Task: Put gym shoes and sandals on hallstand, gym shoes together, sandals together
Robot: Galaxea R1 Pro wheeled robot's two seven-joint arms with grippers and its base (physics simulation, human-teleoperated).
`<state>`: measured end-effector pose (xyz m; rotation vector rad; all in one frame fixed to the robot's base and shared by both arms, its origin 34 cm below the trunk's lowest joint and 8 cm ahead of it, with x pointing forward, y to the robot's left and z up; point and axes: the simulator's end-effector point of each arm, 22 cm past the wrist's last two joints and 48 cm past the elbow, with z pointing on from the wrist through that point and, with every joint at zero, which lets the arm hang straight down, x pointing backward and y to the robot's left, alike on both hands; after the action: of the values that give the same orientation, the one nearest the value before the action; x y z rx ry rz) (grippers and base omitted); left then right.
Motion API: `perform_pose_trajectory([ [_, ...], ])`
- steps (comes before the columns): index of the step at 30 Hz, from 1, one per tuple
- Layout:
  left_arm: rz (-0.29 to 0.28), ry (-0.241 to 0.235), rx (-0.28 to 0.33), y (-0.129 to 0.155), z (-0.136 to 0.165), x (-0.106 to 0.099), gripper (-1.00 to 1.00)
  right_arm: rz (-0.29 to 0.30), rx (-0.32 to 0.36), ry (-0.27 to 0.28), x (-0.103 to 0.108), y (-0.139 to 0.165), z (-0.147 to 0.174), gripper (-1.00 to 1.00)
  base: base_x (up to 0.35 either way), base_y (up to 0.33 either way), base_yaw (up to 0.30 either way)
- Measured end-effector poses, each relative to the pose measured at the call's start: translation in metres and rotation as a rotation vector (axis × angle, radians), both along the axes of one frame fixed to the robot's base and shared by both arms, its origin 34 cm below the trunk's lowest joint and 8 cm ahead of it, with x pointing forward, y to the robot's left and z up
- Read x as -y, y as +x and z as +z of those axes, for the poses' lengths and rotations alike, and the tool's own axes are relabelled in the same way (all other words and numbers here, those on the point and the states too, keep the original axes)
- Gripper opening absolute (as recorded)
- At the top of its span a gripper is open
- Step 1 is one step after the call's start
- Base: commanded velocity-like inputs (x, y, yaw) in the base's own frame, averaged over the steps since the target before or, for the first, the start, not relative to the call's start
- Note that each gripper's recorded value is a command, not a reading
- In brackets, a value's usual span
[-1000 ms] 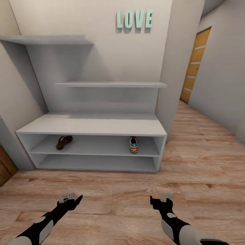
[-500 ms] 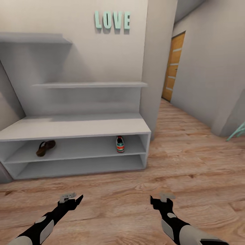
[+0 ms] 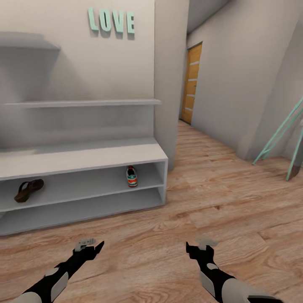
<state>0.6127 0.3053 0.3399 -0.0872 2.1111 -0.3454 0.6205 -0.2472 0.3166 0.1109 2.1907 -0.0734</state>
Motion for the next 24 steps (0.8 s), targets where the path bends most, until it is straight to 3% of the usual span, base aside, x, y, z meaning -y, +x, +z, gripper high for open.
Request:
perform_pose_trajectory([
  [24, -0.011, -0.022, 0.012, 0.001, 0.003, 0.019, 1.00, 0.000, 0.015, 0.000, 0.000, 0.002, 0.006, 1.00, 0.000, 0.000, -0.286],
])
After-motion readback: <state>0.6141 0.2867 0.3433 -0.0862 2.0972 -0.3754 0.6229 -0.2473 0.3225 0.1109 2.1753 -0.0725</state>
